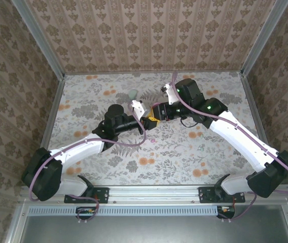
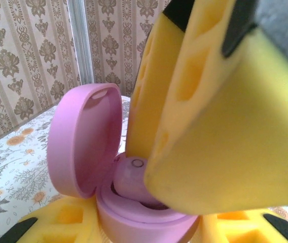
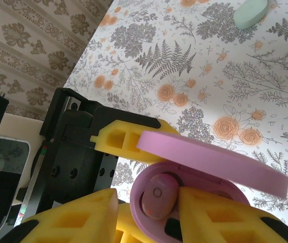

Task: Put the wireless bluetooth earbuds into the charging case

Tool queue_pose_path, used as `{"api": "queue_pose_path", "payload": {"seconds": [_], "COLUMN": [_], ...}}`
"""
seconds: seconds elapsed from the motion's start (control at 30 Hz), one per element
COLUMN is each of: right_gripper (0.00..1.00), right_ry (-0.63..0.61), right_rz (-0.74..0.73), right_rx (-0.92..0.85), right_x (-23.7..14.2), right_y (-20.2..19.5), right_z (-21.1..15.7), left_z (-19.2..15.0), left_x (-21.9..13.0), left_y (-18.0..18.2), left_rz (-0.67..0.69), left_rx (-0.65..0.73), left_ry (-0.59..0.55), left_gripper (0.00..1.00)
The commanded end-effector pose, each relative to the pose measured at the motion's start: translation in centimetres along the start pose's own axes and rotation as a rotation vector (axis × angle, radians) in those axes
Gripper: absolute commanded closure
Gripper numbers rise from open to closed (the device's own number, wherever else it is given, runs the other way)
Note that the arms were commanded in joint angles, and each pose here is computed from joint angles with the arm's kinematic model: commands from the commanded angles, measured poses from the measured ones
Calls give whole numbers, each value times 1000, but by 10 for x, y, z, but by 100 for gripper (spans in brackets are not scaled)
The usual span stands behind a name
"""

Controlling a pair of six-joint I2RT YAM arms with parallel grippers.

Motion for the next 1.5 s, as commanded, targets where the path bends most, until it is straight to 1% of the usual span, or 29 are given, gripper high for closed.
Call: {"api": "queue_pose_path", "payload": {"seconds": [0.0,0.2,0.3,0.47,0.57,0.7,0.8,0.87,0.93,1.03,1.27,1.47], "right_gripper": [62,62,62,61,62,61,61,61,61,61,62,61], "right_ry": [-36,-51,-80,-178,-249,-321,-329,-297,-231,-117,162,327], "right_rz": [20,7,8,50,42,-56,-172,-232,-277,-281,-214,-262], "right_rx": [16,47,56,28,29,76,150,211,274,311,424,447], "right_x": [-21,-27,-35,-57,-71,-84,-85,-78,-66,-39,37,96], "right_y": [11,9,10,17,15,-8,-39,-61,-83,-100,-125,-130], "right_z": [4,5,7,12,14,13,7,-1,-12,-28,-53,-74], "left_z": [23,24,25,26,26,29,34,37,41,47,63,72], "left_x": [1,0,-1,-5,-7,-13,-20,-26,-34,-44,-64,-75], "left_y": [1,1,1,2,3,3,2,2,0,-2,-8,-10], "left_rz": [9,12,21,46,58,87,120,143,163,188,231,260], "left_rx": [60,60,65,73,77,87,105,116,127,142,179,197], "left_ry": [-75,-79,-82,-85,-87,-98,-107,-108,-108,-114,-131,-149], "left_gripper": [70,70,70,70,70,70,70,70,69,69,69,70]}}
Point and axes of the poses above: each hand's point on the last joint's axis, 136 mm out from that joint toward the fingers, its own x axis out along the fingers, its own y axis along the line the jaws close on, z = x × y, the point moved 6 cm from there along -x, back along the fingers, and after that the axes turned 4 degrees about x, right-handed, at the moved point
